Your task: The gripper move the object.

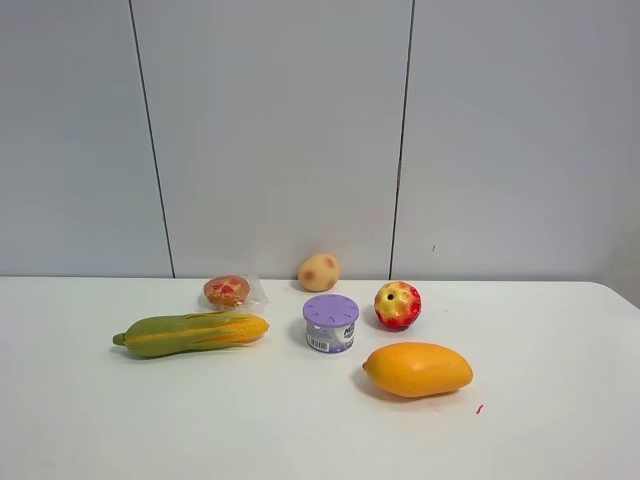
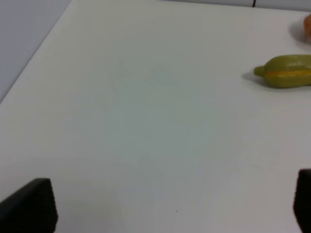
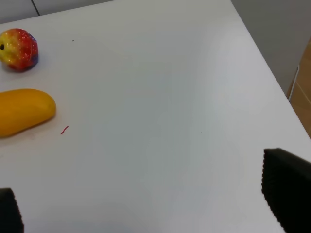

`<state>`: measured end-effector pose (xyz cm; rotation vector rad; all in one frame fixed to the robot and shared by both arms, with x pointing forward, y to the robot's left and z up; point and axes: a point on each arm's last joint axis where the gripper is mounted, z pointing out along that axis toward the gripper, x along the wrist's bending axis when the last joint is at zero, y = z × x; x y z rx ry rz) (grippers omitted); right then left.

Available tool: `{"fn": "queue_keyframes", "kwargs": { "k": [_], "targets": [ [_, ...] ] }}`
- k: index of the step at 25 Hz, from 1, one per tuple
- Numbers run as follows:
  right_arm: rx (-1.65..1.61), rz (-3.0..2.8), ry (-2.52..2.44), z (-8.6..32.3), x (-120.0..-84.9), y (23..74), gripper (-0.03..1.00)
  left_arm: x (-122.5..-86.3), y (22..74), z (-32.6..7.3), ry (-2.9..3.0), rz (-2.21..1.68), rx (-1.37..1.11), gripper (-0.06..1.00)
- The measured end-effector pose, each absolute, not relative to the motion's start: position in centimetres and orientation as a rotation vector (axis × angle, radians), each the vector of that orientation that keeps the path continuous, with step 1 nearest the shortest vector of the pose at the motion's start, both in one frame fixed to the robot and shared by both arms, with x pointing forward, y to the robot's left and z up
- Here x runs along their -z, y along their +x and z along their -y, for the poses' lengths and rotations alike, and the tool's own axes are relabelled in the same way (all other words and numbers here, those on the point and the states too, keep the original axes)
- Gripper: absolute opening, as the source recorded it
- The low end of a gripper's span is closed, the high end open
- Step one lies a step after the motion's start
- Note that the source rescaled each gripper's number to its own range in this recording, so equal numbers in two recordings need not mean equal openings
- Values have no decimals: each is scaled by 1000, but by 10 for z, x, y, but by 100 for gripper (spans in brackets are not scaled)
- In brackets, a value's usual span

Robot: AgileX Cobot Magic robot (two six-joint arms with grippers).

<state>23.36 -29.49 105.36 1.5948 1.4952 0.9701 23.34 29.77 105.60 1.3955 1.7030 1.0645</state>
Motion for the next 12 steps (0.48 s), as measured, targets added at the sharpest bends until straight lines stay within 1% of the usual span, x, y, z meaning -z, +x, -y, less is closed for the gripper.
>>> {"fn": "queue_keyframes", "kwargs": {
  "k": [12],
  "targets": [
    [-970,-1495,1595,295,-1054,234,100,-1056,233,-298,1440,-1648,-1030,98]
  ]
}}
